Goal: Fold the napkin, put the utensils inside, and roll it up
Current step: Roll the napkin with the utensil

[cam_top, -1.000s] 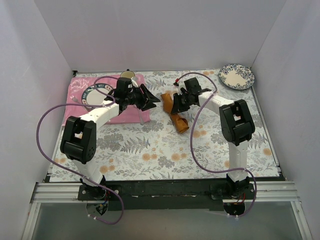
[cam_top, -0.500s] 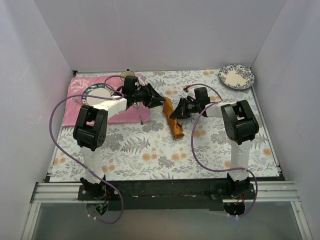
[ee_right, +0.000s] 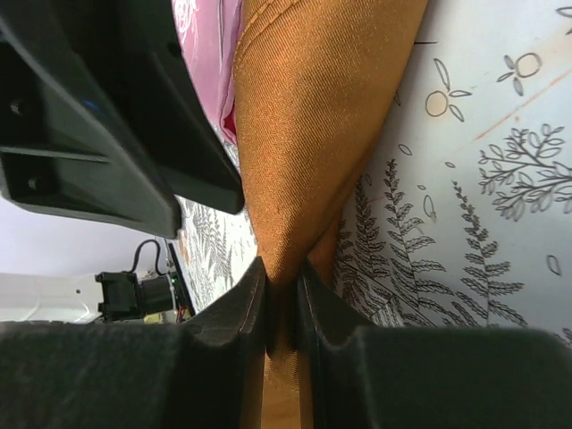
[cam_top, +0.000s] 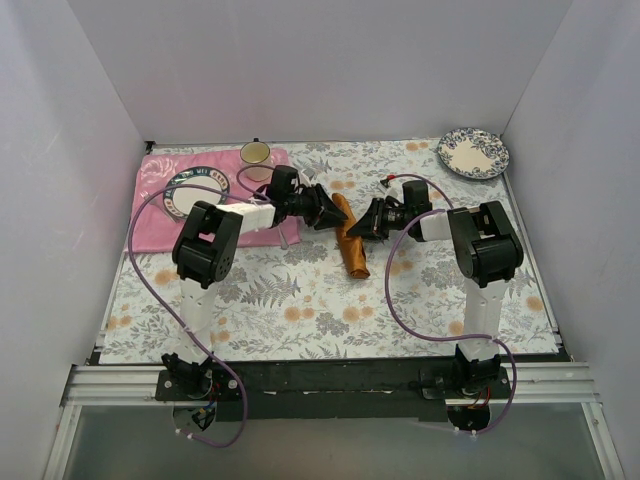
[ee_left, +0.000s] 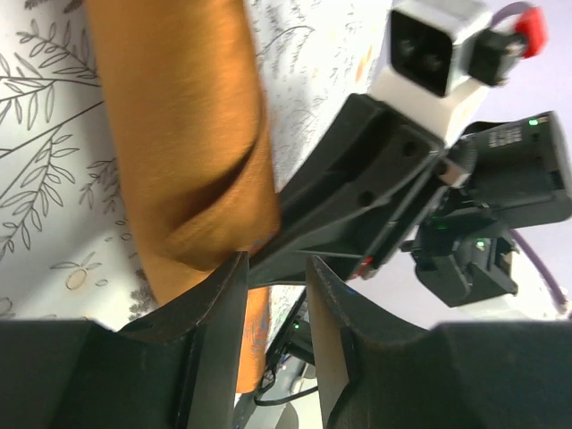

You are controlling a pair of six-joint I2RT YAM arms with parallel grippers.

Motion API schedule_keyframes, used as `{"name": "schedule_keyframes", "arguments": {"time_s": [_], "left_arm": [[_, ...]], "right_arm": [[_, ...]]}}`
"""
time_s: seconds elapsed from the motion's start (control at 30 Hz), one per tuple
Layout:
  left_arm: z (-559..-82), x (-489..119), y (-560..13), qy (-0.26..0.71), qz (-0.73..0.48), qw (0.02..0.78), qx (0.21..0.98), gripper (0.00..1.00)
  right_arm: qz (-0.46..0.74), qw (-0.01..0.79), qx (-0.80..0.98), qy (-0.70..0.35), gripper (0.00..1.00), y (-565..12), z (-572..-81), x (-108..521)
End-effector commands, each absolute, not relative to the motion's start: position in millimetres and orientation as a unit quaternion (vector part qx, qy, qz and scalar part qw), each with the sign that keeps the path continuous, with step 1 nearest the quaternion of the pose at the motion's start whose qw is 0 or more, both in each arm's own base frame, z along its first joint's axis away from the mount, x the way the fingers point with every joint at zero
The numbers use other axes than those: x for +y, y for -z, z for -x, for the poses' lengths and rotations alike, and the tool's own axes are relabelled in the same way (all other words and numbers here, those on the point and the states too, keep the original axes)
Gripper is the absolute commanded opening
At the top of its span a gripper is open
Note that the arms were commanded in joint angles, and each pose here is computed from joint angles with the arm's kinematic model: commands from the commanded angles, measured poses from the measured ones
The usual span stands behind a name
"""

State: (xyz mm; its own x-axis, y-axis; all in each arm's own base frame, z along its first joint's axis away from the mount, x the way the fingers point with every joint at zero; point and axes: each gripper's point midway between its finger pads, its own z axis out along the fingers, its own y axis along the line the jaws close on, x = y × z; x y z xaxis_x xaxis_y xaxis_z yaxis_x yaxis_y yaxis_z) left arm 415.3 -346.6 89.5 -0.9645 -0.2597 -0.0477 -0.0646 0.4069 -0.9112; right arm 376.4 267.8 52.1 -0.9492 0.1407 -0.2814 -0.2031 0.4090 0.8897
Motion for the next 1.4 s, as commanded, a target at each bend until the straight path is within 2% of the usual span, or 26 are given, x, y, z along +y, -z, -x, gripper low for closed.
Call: {"name": "schedule_keyframes", "arguments": {"time_s": [0.0, 0.3, 0.8, 0.9, 1.1, 1.27, 1.3, 1.37], "left_arm": [[-424.9, -354.4, -106.1, 0.554, 0.07, 0.117, 0.822, 0.31], [-433.4, -360.8, -124.4, 0.571, 0.06, 0.13, 0.809, 0.31], [-454.0, -363.5, -76.3, 0.545, 0.087, 0.125, 0.825, 0.29], [-456.0, -363.5, -72.2, 0.541, 0.085, 0.128, 0.827, 0.29], [-458.9, -365.0, -76.8, 0.543, 0.079, 0.131, 0.826, 0.29], [-461.0, -364.7, -75.5, 0.543, 0.079, 0.129, 0.826, 0.29], [-460.6, -365.0, -76.5, 0.545, 0.078, 0.128, 0.825, 0.29], [-461.9, -364.4, -76.0, 0.544, 0.08, 0.129, 0.825, 0.29]], "right_arm": [[0.034, 0.166, 0.812, -0.559, 0.14, -60.6, -375.9, 267.3], [0.037, 0.168, 0.822, -0.543, 0.14, -49.9, -378.6, 262.0], [0.039, 0.161, 0.837, -0.522, 0.19, -43.9, -378.4, 258.1], [0.05, 0.169, 0.84, -0.513, 0.24, -46.5, -381.2, 256.8], [0.078, 0.176, 0.859, -0.475, 0.39, -55.0, -387.1, 250.9], [0.12, 0.18, 0.875, -0.434, 0.57, -60.2, -383.8, 242.4], [0.123, 0.179, 0.878, -0.427, 0.74, -59.7, -381.9, 240.9], [0.137, 0.179, 0.88, -0.418, 0.75, -59.4, -375.9, 240.4]]}}
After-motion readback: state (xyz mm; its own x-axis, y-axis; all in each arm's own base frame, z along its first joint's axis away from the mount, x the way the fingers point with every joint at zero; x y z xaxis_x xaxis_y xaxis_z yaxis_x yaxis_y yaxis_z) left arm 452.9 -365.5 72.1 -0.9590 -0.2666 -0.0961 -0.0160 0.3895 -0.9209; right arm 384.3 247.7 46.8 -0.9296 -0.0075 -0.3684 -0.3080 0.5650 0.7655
